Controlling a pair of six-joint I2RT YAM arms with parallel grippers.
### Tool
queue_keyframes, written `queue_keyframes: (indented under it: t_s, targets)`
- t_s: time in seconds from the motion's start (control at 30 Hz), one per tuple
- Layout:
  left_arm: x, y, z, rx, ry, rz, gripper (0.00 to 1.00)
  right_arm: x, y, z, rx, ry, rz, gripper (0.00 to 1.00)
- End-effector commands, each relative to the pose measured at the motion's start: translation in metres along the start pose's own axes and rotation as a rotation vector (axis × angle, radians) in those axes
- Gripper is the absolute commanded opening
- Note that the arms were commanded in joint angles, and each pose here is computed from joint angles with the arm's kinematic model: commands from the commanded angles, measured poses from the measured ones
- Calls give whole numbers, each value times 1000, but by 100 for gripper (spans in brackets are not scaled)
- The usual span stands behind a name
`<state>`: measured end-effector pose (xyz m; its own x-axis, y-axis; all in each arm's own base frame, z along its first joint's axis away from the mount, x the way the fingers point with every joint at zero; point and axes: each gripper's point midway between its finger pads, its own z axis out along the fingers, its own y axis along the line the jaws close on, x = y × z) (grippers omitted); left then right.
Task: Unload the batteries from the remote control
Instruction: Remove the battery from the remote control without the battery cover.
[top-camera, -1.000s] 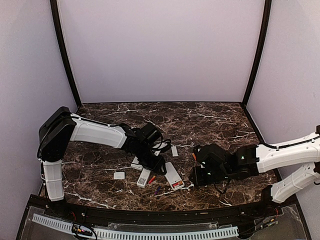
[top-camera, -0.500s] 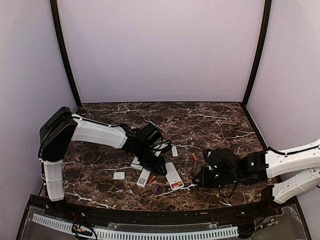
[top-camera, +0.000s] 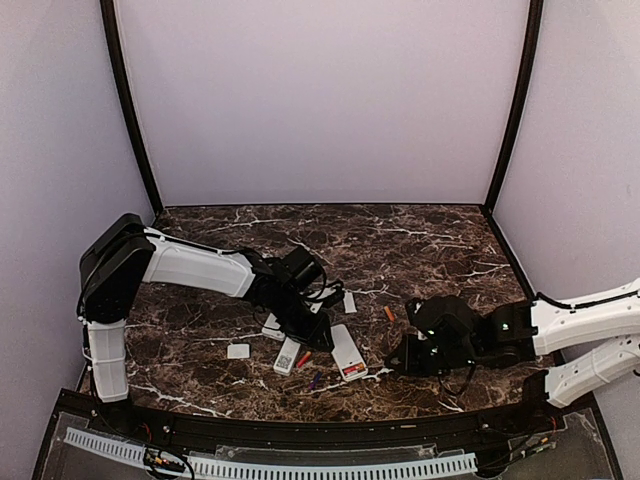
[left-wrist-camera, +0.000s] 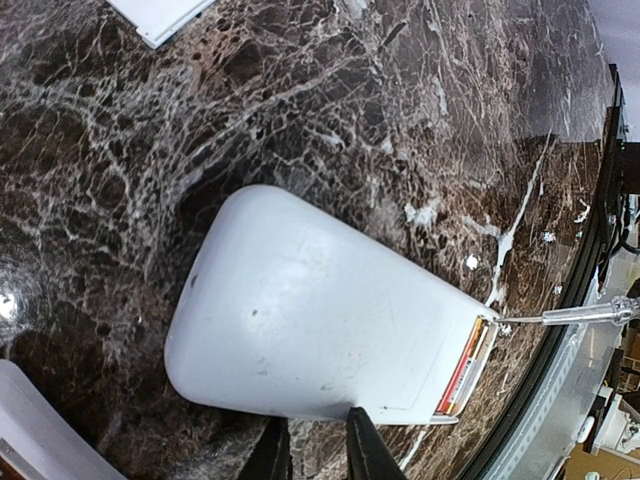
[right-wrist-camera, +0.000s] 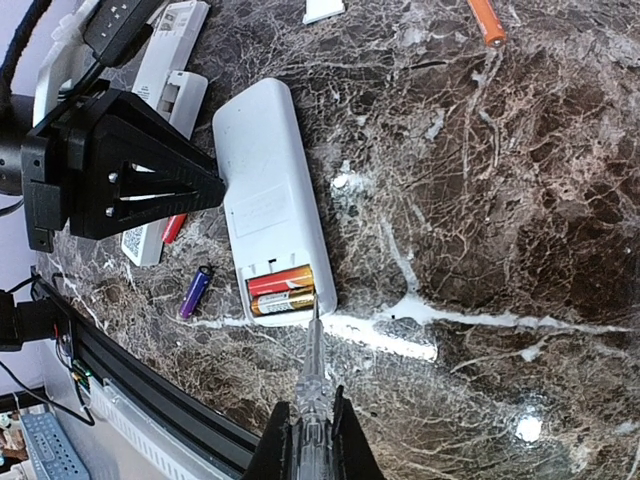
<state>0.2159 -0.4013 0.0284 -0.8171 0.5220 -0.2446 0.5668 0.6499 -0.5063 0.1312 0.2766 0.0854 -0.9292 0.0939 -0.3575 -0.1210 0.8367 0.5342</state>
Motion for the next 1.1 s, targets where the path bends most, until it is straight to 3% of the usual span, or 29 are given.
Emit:
queue_keyframes:
  t_s: [0.0, 0.77, 1.07]
  targets:
    - [15, 21, 19, -69, 46, -18, 20, -6, -4, 1, 60, -10, -64, 0]
    - [15, 19, 18, -61, 48, -13, 18, -10, -13, 18, 176, -12, -138, 0]
    - [15, 18, 18, -56, 50, -13, 17, -8, -26, 23, 135, -72, 4, 0]
